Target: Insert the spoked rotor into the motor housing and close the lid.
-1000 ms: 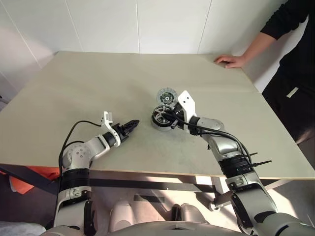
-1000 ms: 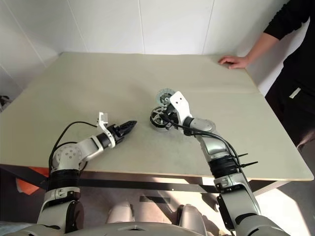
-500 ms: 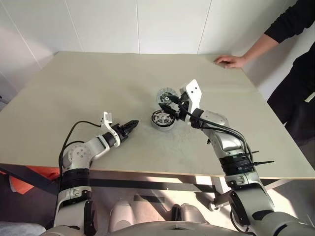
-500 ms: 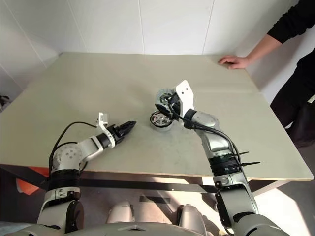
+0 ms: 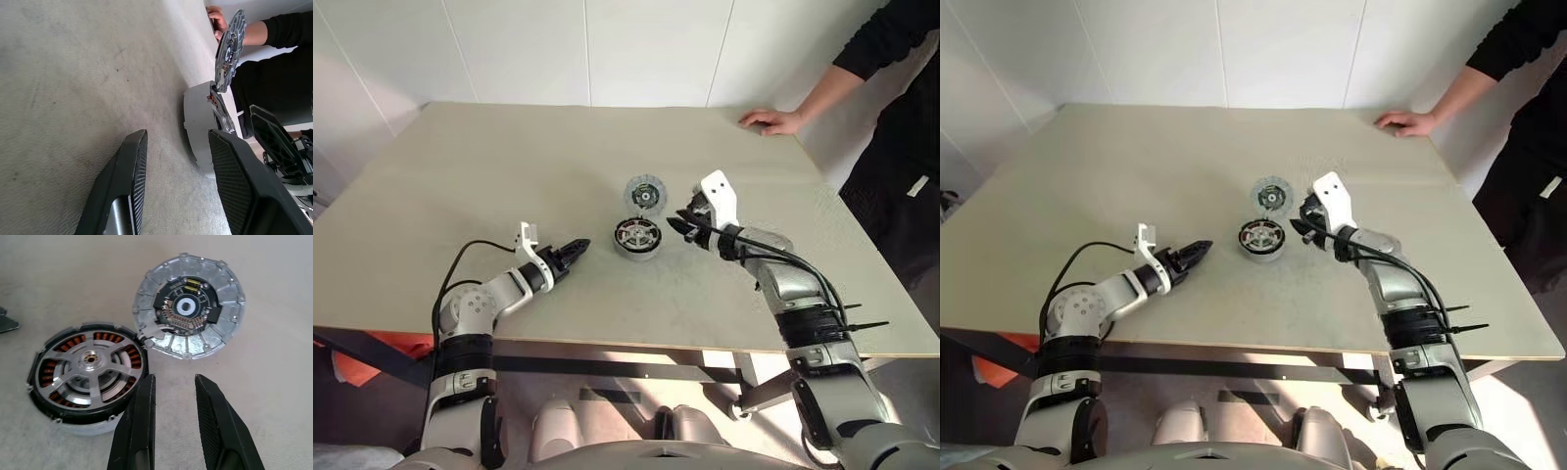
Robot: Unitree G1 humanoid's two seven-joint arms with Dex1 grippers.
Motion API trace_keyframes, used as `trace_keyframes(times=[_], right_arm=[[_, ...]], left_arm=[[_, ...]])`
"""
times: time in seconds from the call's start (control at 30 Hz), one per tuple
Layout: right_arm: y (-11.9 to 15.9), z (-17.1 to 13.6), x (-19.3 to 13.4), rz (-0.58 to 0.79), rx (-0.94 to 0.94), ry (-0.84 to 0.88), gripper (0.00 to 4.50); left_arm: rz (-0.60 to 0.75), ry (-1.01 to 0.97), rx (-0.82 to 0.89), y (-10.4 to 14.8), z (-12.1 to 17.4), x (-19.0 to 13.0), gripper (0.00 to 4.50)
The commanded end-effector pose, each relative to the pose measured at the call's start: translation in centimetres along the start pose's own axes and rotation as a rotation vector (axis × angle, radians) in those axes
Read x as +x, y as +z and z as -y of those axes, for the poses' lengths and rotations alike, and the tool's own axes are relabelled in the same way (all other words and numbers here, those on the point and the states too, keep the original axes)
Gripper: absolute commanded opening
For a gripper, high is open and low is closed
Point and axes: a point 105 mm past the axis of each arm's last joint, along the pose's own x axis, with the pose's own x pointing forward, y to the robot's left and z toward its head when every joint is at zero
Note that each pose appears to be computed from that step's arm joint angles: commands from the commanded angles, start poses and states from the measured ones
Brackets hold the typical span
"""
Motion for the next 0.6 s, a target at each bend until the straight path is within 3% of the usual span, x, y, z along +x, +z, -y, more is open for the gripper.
trace_keyframes(times=[0.03,0.2,0.33,0.6], right_arm=[[4.0,-0.7,-0.6,0.13,-0.256,0.067,1.37],[5.9,-0.8,-1.0,0.165,-0.411,0.19,1.37],[4.6,-0.8,-0.2,0.066,-0.607,0.275,2.21],[2.9,-0.3,0.5,-0.105,-0.784,0.498,2.21]], left_arm=[[0.001,-0.03,0.024,0.3,0.8,0.4,2.09],[-0.001,-0.034,0.026,0.5,0.9,0.5,2.09],[0.0,-0.035,0.026,0.5,0.9,0.5,2.09],[0.03,-0.028,0.023,1.0,0.8,0.3,2.09]])
